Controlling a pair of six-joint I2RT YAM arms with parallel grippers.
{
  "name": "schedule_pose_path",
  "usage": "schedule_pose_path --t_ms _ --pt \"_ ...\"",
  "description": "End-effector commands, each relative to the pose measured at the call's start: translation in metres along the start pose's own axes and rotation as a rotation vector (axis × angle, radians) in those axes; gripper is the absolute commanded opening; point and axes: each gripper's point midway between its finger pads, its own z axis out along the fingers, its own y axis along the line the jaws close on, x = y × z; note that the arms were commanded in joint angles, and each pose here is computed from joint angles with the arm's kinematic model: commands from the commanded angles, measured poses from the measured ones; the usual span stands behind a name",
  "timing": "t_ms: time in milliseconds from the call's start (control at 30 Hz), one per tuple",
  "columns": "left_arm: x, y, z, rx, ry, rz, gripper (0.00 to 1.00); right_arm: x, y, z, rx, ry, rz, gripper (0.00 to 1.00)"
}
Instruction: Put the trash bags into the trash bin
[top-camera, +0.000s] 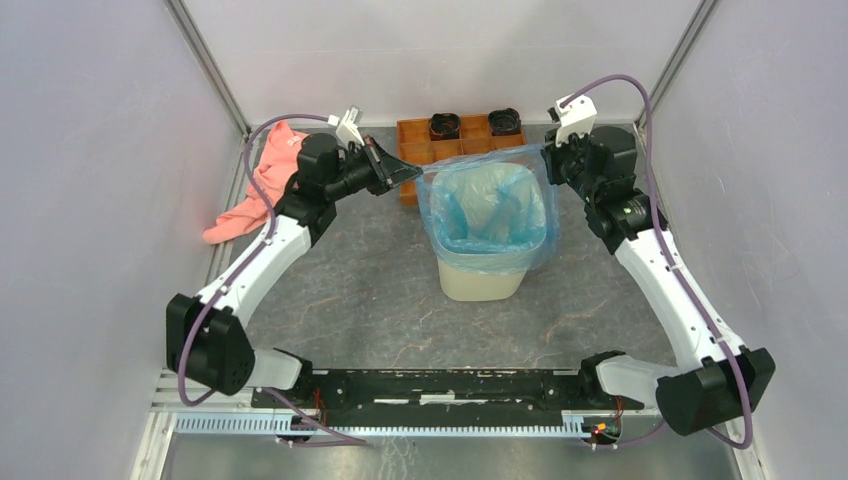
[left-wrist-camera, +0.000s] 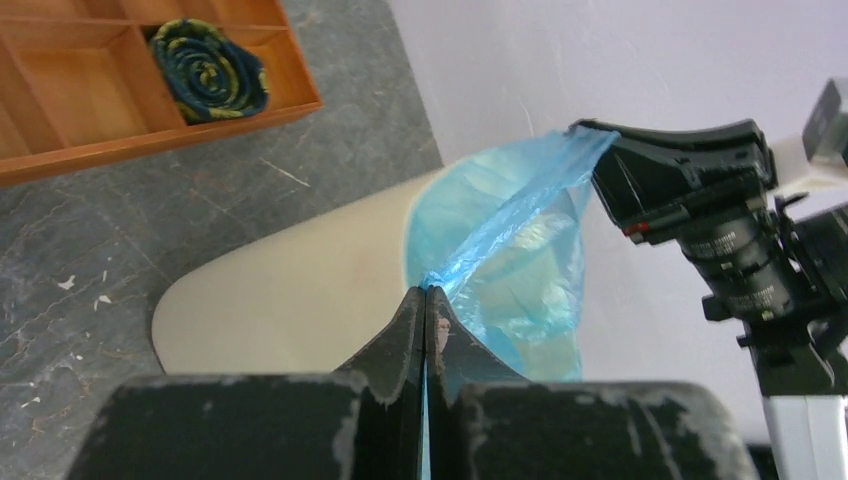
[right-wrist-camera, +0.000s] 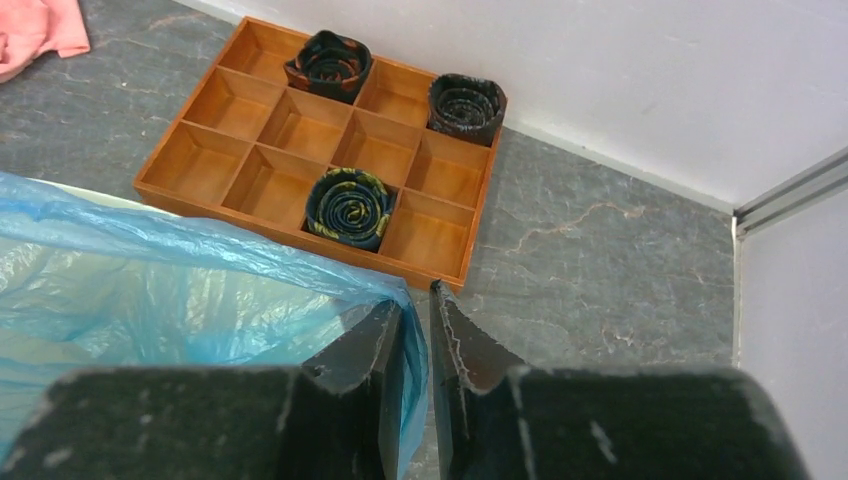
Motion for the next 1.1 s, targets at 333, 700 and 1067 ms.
schedule_pose_path --t_ms 333,700,1067 --pt "0.007 0.082 0.038 -0.245 -0.005 -0.149 0.02 0.056 0.006 0.03 -0.064 0.143 0.106 0.28" --pt "0.036 0.114 0.042 -0.297 0.065 -0.192 0.02 0.102 0.014 0.041 -0.078 0.238 0.137 0.35" --pt "0.073 0.102 0.006 -0.288 0.163 -0.19 0.02 0.084 -0.018 -0.014 0.112 0.273 0.158 0.77"
